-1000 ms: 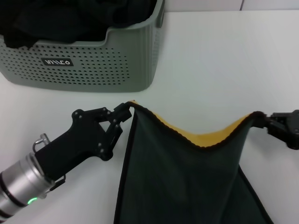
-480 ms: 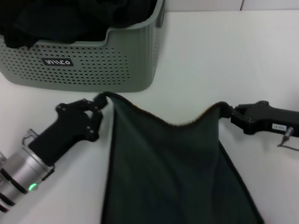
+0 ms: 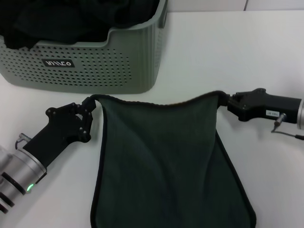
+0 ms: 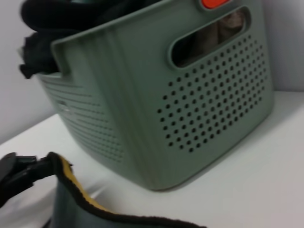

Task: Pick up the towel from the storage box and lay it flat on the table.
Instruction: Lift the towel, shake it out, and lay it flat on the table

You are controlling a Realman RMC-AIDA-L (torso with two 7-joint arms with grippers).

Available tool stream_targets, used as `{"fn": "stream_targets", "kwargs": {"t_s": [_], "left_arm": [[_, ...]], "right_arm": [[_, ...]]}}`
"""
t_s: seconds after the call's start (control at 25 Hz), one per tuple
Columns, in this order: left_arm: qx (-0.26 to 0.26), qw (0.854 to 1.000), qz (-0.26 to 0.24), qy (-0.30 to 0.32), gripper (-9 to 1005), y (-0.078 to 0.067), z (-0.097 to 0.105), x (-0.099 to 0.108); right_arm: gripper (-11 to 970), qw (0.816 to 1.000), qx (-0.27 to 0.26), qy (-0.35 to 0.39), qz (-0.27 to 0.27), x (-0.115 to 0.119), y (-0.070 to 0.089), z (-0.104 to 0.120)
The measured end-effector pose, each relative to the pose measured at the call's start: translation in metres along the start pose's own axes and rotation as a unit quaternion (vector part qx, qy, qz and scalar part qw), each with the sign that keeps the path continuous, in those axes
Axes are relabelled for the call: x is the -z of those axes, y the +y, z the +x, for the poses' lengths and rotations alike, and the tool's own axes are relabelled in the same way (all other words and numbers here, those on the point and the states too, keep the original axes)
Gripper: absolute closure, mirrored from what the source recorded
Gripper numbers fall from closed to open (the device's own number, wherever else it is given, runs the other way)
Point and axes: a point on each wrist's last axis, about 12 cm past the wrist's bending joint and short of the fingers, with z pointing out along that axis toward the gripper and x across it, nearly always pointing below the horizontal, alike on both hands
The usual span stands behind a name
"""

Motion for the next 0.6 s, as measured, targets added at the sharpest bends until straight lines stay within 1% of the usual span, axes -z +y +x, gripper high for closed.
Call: {"fn": "stream_targets", "kwargs": {"t_s": [0.16,0.36,0.52,0.6], "left_arm": [[-0.013,1.0,-0.004,0.004,911,0.001,0.0,-0.002],[-0.023,0.999,-0.029,-0.006,908,0.008,-0.003,-0.003],[-0.031,0.999,-0.03,-0.008,905,0.008,-0.004,-0.006],[-0.035,0.999,-0.032,-0.005,904,0.009,-0.004,-0.008]], "right_arm": [[949,1.0,0.005,0.007,0.008,-0.007,-0.003,-0.004],[950,1.0,0.008,0.013,0.019,-0.013,-0.005,-0.007],[950,1.0,0.013,0.02,0.02,-0.017,-0.005,-0.007],[950,0.999,0.017,0.029,0.02,-0.023,-0.004,-0.007]]}}
